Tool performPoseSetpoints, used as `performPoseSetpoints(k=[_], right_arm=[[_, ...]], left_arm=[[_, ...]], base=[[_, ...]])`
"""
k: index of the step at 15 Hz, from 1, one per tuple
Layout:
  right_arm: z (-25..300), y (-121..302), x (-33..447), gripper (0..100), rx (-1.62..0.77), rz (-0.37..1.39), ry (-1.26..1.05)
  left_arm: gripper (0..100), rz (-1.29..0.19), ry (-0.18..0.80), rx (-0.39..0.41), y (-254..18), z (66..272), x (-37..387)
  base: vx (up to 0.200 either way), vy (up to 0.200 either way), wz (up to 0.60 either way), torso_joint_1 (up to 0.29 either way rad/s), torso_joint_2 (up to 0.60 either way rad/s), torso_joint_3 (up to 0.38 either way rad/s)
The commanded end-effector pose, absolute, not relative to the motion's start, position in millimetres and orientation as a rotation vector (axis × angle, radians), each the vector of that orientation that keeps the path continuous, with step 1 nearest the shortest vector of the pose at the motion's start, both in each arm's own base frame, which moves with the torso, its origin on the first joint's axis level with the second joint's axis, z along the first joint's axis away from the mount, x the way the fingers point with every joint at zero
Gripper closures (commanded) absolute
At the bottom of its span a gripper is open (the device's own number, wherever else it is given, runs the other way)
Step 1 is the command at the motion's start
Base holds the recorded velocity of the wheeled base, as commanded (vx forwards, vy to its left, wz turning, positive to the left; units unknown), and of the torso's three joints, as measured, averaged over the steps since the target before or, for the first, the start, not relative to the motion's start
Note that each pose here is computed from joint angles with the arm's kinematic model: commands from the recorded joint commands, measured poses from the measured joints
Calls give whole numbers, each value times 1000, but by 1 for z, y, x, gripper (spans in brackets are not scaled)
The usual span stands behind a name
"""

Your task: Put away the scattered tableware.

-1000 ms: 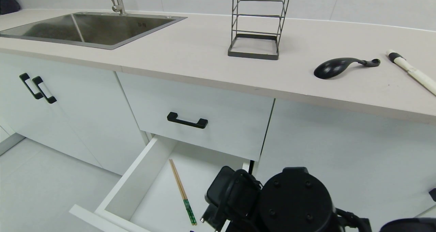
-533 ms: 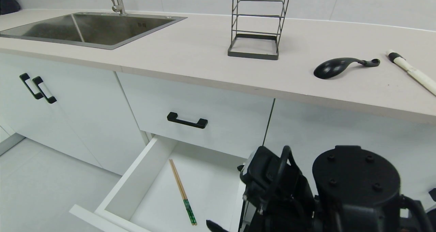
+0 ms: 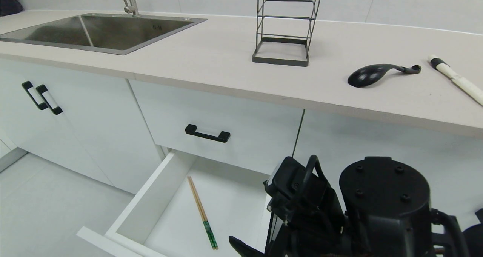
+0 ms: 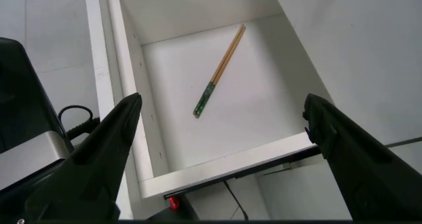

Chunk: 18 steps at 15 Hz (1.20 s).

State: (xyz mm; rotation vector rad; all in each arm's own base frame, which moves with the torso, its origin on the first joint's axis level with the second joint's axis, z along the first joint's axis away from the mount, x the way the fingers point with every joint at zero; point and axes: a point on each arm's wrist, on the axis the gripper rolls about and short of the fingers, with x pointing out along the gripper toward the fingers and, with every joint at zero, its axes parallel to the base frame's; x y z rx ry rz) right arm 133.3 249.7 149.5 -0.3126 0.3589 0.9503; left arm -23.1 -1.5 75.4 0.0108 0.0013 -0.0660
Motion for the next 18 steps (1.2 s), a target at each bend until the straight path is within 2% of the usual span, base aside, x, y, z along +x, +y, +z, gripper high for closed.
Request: performPoseSetpoints(k=[1,10,15,18], right_arm=[[144,253,133,0,-328,955,373],[146,255,130,0,-339,968,359],[141,261,122,0,-356,999,371],[140,261,122,0,-359,999,377]], left_arm=[[0,-66,3,11,-2,75,-23],[0,-66,3,11,-2,75,-23],[0,-66,3,11,-2,75,-23],[0,-66,3,11,-2,75,-23]], base=[[0,0,0,0,0,0],[0,0,0,0,0,0],[0,0,0,205,-102,-89],[0,0,0,230,-577,-224]])
